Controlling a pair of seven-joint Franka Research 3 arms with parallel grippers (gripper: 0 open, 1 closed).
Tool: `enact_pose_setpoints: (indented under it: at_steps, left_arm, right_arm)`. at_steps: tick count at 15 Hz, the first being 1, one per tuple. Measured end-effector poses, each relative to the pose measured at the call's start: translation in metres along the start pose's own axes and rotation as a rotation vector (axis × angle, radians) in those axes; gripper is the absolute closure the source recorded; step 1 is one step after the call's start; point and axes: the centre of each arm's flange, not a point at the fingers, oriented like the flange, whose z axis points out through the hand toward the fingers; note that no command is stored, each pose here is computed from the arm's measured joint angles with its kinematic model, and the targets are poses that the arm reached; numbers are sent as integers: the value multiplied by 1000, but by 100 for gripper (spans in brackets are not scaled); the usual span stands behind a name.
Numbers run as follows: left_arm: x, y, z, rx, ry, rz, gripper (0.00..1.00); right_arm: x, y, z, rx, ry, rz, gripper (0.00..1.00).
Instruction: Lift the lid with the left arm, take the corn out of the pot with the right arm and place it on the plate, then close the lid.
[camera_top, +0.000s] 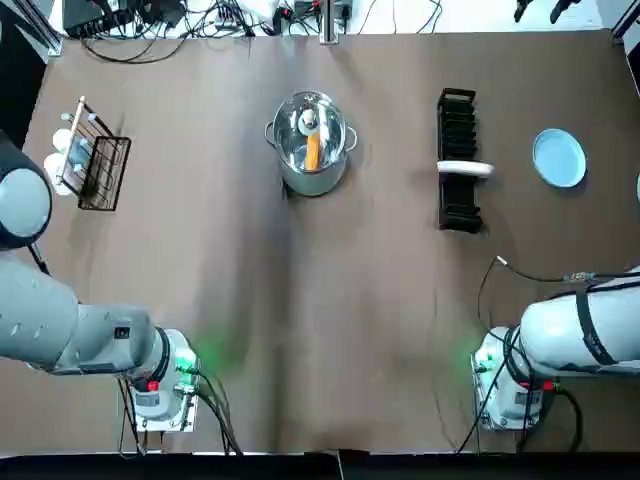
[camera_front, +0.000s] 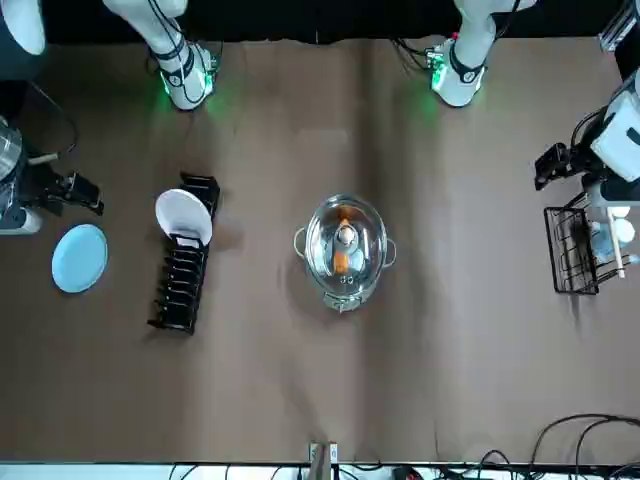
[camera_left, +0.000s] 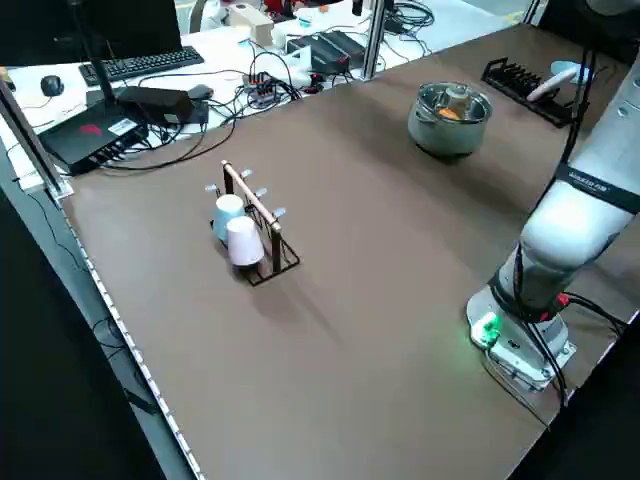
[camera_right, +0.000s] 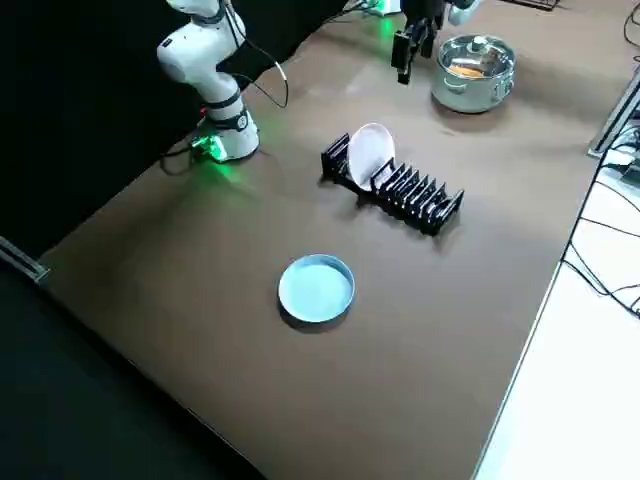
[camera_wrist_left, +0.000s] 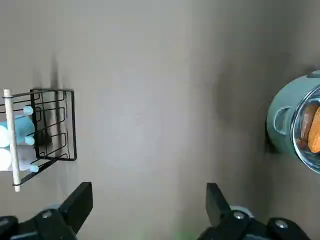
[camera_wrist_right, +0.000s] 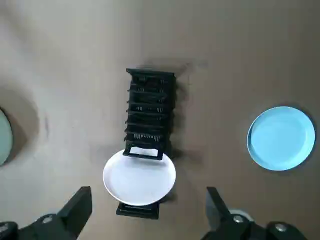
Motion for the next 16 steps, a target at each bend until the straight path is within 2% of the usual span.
enact_pose_setpoints:
  at_steps: [6,7,10,11,13,16]
  left_arm:
    - [1,7,5,-3,-9,12,0]
    - [3,15,12,-26,-23,22,0]
    - [10,74,46,-192,-114,53,0]
    - [13,100,62,-225,-153,66,0]
    - [15,152,96,-244,-219,103,0]
    - [12,224,130,-236,-225,98,0]
  right_arm:
    - [0,2,-1,0,2,3,0]
    - [-1,2,-2,0,4,4,0]
    - [-3,7,-5,-1,6,11,0]
    - [-3,7,-5,-1,5,12,0]
    - [-3,6,-5,-1,4,9,0]
    - [-3,-1,-5,0,2,-3,0]
